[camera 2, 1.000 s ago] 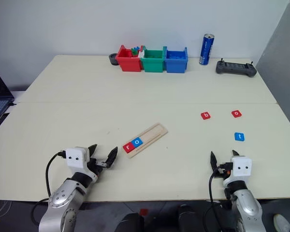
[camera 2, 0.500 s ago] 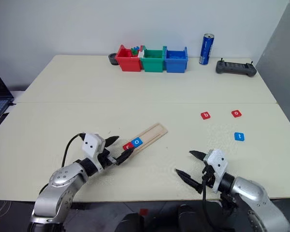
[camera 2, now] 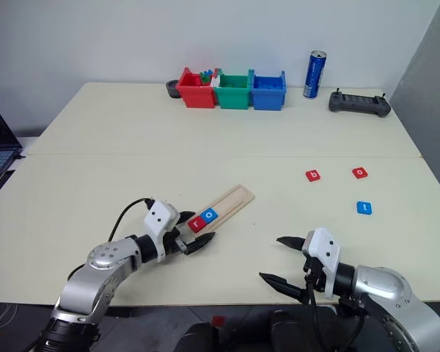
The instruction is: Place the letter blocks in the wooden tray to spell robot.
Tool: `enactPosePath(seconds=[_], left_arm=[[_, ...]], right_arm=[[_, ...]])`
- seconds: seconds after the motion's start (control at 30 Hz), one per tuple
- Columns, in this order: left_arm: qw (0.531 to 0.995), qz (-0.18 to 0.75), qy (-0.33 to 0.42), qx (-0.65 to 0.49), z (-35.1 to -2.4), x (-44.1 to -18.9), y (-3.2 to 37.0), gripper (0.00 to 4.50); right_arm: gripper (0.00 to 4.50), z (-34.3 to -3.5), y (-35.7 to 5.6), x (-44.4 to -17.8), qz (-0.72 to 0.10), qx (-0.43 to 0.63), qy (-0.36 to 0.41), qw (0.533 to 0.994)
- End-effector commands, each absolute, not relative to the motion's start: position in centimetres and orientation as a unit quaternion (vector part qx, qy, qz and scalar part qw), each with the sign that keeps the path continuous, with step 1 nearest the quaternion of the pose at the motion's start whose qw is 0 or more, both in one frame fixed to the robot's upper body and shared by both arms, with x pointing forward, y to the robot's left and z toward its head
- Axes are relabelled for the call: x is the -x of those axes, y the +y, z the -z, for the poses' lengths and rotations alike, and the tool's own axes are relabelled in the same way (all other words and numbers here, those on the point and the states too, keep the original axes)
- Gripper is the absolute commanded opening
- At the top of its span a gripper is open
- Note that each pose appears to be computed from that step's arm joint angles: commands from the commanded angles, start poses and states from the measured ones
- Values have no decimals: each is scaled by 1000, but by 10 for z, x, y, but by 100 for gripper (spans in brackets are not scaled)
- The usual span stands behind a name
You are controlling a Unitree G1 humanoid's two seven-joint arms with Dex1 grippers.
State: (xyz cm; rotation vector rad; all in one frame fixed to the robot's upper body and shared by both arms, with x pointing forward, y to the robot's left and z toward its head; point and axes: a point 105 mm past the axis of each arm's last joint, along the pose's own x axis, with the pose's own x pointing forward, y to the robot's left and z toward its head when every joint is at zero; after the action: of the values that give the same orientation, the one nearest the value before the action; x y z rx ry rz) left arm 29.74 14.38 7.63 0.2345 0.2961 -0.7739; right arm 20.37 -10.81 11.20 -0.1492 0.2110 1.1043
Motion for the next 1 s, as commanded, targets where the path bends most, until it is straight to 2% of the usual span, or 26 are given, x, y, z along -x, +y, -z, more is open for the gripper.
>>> enactPosePath(seconds=[0.03,0.37,0.53,0.8,0.83,0.93,1.0], left_arm=[[895,394,159,-139,-79,-295,138,450],[877,407,212,-142,-71,-296,131,450],[875,403,225,-145,-69,-298,135,342],[870,414,218,-156,-72,-300,141,338],[863,430,212,-161,-74,-298,140,338],[803,527,194,-200,-78,-281,130,338],[770,569,187,-218,-79,-275,127,338]], right_arm=[[446,-125,-102,-197,-542,84,68,833],[446,-125,-102,-194,-551,81,70,828],[450,-127,-100,-194,-565,91,70,817],[450,-133,-100,-200,-571,107,63,811],[450,-134,-101,-202,-570,111,63,812],[450,-141,-115,-204,-557,127,75,817],[450,-139,-125,-198,-557,131,108,813]])
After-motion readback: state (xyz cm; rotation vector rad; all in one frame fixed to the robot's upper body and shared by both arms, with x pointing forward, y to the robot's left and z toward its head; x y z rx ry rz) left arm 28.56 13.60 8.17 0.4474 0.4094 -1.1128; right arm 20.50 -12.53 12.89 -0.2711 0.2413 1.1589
